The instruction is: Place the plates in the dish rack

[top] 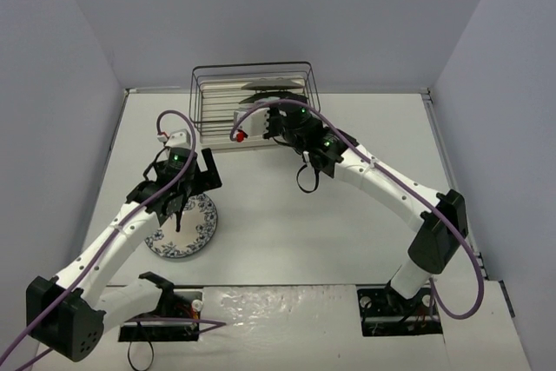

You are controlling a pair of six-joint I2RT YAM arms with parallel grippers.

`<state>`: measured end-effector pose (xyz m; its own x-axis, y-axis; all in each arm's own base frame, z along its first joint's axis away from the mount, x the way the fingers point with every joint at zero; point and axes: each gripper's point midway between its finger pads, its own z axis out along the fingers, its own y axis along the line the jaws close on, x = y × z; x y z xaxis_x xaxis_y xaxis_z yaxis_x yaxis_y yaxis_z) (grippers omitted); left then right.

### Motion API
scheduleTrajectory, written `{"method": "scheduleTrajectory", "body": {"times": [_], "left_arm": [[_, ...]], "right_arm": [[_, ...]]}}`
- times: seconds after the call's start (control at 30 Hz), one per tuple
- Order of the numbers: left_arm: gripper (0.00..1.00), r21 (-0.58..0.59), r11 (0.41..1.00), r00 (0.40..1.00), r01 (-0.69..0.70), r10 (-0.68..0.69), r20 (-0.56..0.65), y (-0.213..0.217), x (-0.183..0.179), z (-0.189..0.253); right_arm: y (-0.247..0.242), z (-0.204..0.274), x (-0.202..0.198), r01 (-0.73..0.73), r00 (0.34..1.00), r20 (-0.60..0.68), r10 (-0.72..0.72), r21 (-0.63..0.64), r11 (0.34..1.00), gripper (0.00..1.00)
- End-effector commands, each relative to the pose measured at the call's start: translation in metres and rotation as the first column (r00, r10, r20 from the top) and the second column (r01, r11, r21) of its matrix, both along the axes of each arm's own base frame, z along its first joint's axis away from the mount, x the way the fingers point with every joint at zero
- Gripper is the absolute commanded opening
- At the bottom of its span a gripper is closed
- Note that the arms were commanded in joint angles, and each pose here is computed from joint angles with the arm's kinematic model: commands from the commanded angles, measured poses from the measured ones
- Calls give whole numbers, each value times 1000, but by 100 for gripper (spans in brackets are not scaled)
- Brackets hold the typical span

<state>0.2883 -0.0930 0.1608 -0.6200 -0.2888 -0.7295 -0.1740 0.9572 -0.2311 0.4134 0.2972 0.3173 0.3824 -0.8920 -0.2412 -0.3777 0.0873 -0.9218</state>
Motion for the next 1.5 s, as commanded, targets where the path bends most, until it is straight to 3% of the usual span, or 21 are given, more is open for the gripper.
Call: {"method": "scheduleTrajectory", "body": {"times": [0.0, 0.17, 0.77, 1.03, 1.47], "left_arm": [[97, -2, 1000, 997, -20, 20, 73, 2, 13, 27], [97, 5, 1000, 997, -24, 24, 70, 3, 14, 27], [97, 36, 999, 995, -31, 28, 97, 10, 12, 37], [97, 49, 998, 995, -41, 36, 96, 13, 13, 36], [97, 55, 998, 996, -33, 29, 83, 11, 16, 34]], "right_arm": [[4, 120, -2, -48, 947, 319, 29, 51, 998, 0], [17, 108, 5, -75, 949, 306, 79, -24, 997, 0], [40, 84, 40, -74, 952, 291, 98, -92, 993, 0], [32, 65, 52, 56, 897, 441, 29, -179, 982, 0], [35, 43, 60, 71, 885, 465, 20, -179, 981, 0]]}}
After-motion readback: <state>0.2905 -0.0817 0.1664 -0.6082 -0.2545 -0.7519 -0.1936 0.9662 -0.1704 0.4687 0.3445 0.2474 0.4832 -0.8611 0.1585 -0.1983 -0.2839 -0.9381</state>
